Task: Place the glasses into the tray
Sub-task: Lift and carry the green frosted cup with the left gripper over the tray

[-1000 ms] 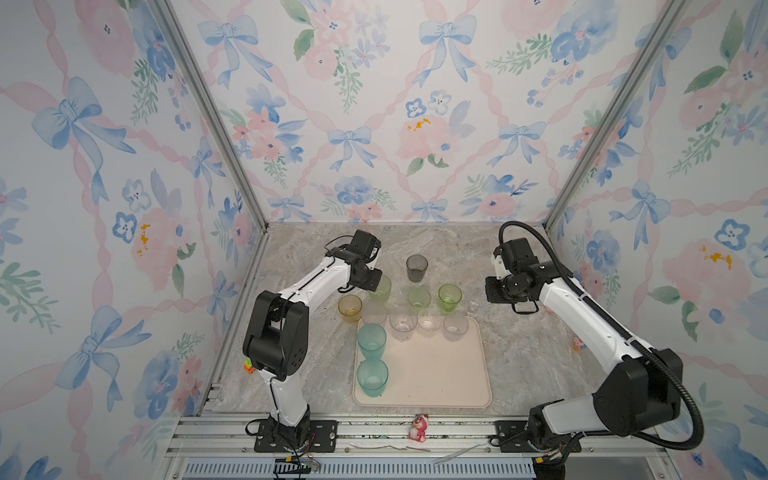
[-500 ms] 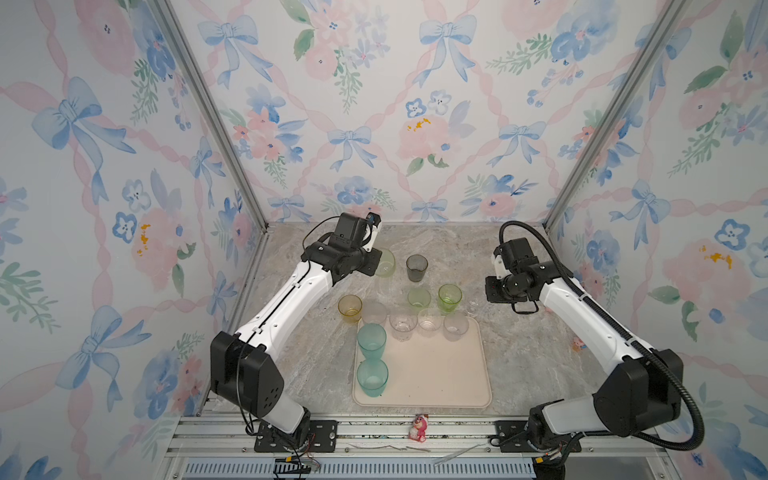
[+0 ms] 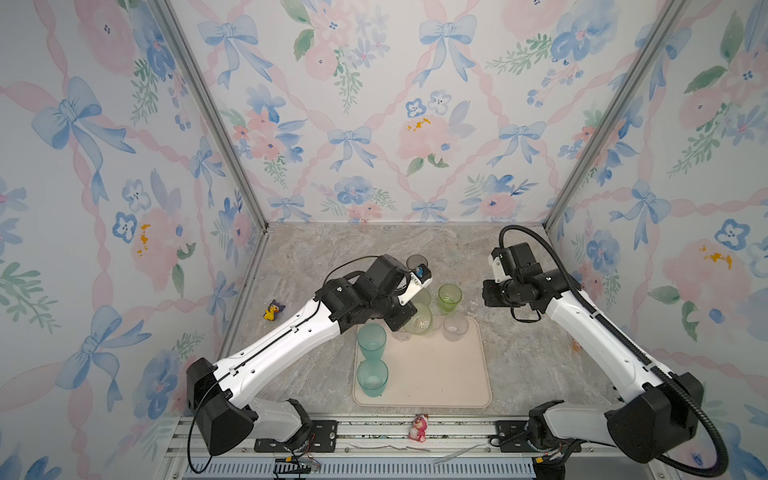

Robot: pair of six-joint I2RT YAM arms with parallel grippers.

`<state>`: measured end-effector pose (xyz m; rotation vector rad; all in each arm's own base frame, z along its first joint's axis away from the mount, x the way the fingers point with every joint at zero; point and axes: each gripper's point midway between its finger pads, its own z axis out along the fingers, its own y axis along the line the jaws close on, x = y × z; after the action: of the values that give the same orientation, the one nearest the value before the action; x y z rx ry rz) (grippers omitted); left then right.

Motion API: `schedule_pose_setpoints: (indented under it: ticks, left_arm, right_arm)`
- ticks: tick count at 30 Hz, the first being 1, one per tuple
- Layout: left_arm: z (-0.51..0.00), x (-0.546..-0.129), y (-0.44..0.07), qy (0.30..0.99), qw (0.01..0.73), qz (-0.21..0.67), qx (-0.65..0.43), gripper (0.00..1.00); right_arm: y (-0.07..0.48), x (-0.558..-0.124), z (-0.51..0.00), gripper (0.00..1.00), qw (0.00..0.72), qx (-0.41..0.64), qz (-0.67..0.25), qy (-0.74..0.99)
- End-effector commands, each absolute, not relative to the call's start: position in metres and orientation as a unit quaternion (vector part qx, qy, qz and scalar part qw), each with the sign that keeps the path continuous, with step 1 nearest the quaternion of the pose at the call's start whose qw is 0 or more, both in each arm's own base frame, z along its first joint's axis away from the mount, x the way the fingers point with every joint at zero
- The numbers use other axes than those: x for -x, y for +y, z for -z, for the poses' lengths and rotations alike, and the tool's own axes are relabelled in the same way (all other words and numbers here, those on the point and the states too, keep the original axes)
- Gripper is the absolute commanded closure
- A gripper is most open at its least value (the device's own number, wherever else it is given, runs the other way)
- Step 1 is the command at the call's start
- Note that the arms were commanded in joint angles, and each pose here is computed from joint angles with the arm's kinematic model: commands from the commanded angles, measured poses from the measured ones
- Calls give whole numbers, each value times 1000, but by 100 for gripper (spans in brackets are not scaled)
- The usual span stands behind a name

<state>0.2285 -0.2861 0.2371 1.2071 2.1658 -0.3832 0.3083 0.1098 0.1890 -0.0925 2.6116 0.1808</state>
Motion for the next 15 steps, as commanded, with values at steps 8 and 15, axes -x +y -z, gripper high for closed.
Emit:
schedule_pose_setpoints:
  ticks: [8, 15]
  left_arm:
    - [-184, -193, -269, 841, 243, 104, -472, 100]
    - [-155, -201, -266, 856, 214, 69, -465, 100]
  right_arm:
    - [97, -281, -196, 74, 271, 22, -57, 961]
    - [95, -275, -194, 74, 271, 19, -58, 961]
